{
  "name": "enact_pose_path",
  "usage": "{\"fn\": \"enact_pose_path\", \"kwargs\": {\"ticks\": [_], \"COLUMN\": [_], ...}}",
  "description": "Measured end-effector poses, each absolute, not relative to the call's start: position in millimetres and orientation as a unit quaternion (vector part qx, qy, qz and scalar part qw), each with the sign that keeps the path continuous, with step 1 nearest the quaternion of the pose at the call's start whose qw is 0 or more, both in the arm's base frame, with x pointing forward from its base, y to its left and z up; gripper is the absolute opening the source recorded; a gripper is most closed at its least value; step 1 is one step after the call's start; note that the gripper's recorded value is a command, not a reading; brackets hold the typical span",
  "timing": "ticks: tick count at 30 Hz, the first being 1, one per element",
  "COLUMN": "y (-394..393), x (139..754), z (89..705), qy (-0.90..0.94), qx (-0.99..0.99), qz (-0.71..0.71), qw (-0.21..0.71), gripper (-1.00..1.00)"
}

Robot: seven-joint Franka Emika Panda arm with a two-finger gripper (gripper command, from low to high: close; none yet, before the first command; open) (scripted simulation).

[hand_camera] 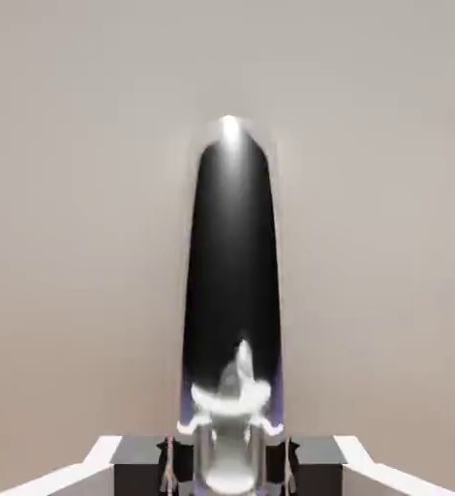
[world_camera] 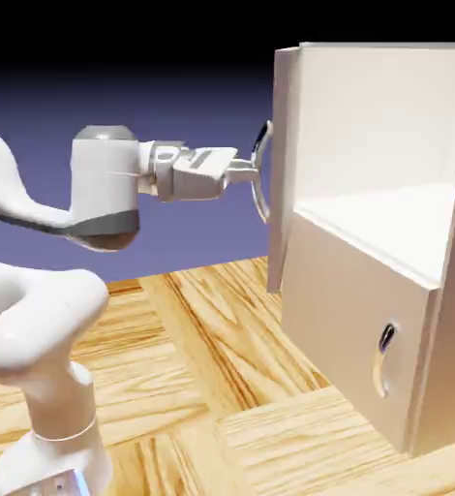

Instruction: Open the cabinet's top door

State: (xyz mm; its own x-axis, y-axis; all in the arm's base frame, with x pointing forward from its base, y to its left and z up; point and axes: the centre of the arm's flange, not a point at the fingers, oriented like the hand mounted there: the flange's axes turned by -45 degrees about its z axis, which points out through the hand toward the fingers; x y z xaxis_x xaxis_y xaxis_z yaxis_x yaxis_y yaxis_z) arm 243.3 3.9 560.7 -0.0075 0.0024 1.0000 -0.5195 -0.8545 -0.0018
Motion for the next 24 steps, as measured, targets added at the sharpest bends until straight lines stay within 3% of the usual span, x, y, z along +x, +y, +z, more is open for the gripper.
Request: {"fn": "enact_pose_path", "kwargs": {"ticks": [24], "y": [120.2], "x": [172.7], "z": [560.4], "qy": [-0.291], "qx": [0.644], "qz": [0.645], "qw": [0.292], "gripper": [-1.00]}}
